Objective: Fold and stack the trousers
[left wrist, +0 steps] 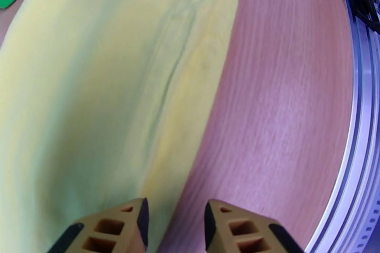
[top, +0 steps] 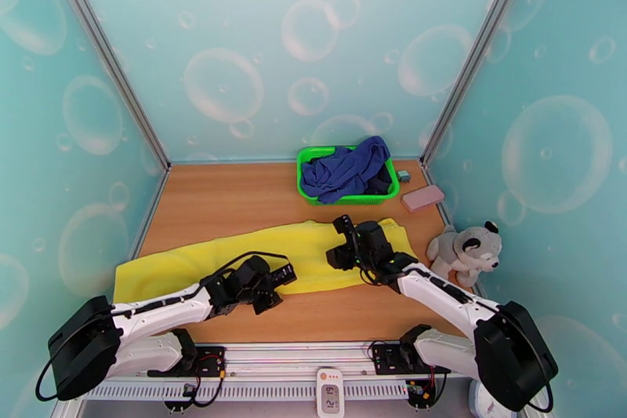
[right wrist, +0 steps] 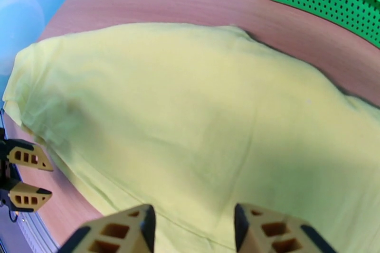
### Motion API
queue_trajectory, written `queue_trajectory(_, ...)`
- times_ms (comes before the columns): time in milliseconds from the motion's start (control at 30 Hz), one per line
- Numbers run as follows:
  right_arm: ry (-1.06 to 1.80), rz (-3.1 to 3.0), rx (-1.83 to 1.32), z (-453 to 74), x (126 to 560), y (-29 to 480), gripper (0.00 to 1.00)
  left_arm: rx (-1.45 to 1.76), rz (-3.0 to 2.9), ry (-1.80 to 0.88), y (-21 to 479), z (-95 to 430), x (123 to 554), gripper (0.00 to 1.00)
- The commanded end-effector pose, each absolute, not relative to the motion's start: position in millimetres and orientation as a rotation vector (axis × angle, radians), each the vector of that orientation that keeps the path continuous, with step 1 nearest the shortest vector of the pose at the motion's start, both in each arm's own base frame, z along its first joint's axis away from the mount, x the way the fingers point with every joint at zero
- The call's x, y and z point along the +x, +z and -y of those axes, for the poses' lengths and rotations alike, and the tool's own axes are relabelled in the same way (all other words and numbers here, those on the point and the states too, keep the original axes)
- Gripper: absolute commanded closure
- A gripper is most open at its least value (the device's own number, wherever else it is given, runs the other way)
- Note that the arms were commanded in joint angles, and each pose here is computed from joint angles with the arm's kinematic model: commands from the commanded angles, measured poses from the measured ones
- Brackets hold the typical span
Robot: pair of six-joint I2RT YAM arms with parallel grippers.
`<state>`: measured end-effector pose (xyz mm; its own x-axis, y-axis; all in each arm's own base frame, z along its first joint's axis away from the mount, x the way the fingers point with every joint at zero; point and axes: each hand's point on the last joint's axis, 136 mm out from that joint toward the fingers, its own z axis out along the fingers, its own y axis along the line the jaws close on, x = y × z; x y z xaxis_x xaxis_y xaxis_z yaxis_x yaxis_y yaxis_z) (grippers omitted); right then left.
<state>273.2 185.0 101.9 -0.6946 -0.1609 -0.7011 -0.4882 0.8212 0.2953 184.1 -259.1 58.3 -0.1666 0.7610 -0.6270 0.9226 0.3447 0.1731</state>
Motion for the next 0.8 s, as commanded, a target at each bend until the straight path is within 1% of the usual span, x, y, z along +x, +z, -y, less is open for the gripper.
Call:
queue_trajectory(0,0.660,-2.275,-0.406,-186,273,110,0.51,1.471,-1.821,-0.285,76,278,202,0.64)
queue_trajectory(200,0.628,-2.264,-0.375,-178,277,115,0.47,1.580,-1.761,-0.378,68,296,192,0.67)
queue_trajectory(467,0.651,-2.257,-0.368,-178,279,118,0.45,1.631,-1.792,-0.358,55,306,200,0.67)
queue_trajectory(767,0.658,-2.257,-0.323,-169,278,115,0.44,1.709,-1.817,-0.357,41,310,196,0.66)
